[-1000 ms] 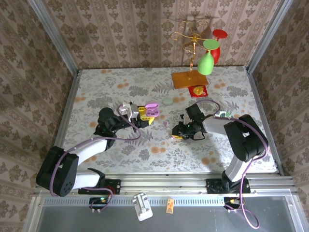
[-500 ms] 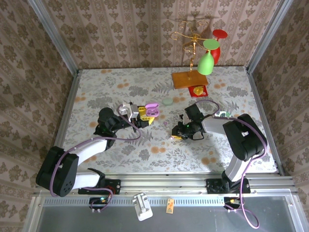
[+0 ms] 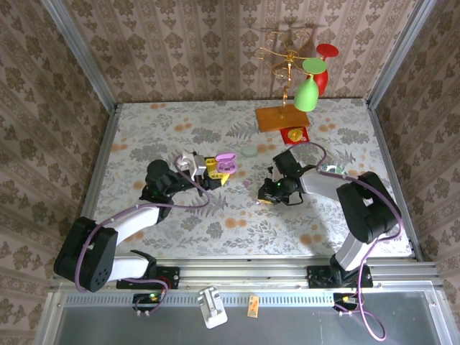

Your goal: Insert the wireless bluetooth earbuds into the charging case

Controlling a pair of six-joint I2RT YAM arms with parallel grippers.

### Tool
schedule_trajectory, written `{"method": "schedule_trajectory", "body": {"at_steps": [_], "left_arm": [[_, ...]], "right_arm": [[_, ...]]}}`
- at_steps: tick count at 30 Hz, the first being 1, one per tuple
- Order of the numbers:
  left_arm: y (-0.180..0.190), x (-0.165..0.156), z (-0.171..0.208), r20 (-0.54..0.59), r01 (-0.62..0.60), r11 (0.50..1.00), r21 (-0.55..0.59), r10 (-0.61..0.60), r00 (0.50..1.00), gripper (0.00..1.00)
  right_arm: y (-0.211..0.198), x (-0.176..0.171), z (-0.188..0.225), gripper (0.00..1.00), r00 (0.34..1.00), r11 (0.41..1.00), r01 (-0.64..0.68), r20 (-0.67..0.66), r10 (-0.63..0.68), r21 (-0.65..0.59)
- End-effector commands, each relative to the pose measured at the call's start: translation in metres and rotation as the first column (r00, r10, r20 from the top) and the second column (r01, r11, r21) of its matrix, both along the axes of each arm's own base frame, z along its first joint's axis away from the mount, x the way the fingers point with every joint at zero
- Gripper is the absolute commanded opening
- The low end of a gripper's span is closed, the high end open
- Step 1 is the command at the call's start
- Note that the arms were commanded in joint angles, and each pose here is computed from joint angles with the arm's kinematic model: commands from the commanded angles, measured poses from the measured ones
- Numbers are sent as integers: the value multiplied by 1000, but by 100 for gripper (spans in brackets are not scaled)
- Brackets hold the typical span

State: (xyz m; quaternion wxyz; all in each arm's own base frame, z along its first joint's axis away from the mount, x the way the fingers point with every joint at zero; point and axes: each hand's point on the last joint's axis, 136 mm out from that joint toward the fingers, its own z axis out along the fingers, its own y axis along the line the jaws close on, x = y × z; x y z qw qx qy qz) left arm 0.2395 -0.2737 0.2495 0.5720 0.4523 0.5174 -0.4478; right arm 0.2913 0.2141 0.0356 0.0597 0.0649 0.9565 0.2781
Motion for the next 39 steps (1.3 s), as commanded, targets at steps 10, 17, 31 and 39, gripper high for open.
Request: {"method": "schedule_trajectory", "body": {"at_steps": [10,17,31,39], "left_arm": [[-2,6,2,20,3,1000,2,-3,1000,24],[-2,6,1,12,2,1000,4,-2,1000,24],[-13,26,-26,25,-36,997,67,34,999,23],[-25,34,-44,56,-43,991,128,36,998,23]], "right_arm": [[-81,5,48,11,991,825,135,94,-100,-548],[-85,5,57,11,991,773,137,85,-108,-620],[-27,13,121,11,973,941,62,228,16,-332],[27,17,182,8,897,994,-69,430,99,-85]]}}
